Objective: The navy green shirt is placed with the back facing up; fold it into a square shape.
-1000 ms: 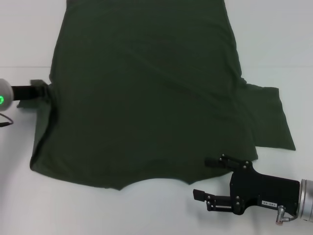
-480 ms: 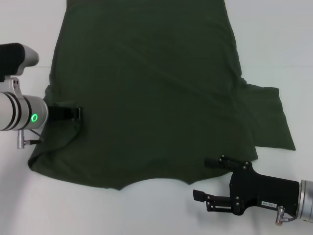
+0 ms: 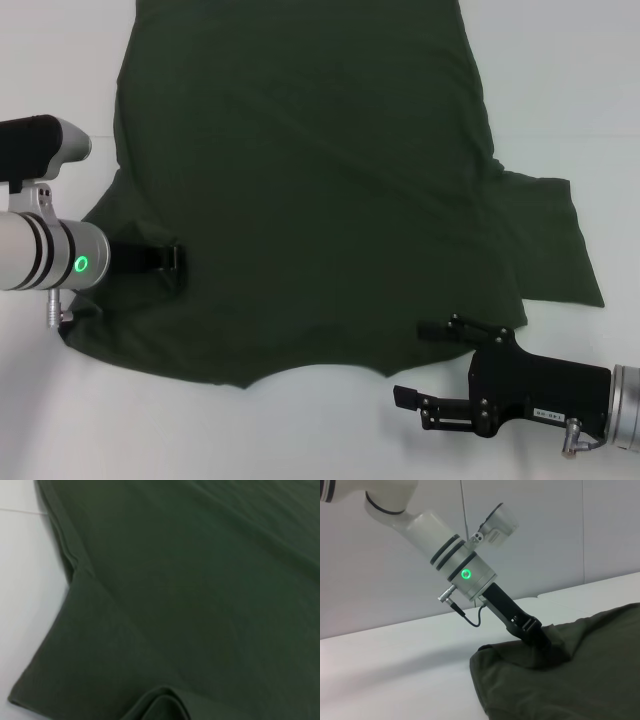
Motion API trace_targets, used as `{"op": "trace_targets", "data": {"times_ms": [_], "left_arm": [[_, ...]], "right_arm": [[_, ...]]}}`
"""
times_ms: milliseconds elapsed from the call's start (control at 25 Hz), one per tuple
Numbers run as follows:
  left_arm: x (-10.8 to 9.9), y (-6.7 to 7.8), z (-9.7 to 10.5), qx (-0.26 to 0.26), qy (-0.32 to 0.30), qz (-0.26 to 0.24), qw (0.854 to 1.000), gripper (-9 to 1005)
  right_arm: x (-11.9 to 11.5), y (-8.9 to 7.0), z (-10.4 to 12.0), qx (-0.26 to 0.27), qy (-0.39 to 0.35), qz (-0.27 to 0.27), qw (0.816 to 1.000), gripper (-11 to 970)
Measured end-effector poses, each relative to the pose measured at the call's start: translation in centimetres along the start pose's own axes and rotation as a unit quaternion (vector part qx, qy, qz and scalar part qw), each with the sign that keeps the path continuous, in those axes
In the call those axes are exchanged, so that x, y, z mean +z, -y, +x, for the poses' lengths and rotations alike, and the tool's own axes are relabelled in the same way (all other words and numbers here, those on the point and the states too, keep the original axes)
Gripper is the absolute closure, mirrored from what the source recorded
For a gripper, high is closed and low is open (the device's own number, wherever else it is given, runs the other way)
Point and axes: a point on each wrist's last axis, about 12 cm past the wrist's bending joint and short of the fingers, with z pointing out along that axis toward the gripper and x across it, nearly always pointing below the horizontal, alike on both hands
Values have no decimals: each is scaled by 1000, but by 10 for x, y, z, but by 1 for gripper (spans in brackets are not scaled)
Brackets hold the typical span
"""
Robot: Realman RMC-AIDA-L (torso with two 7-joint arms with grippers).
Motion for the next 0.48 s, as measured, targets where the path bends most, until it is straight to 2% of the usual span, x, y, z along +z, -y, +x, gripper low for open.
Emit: {"op": "trace_targets", "data": {"times_ms": [280, 480], "left_arm": [[0, -3, 1, -11, 3, -2, 1000, 812], [-2, 0, 2, -35, 4, 27, 999, 619]], "right_arm": [[2, 0, -1, -1, -1, -2, 1000, 35], [1, 0, -1, -1, 0, 0, 1000, 35]]}}
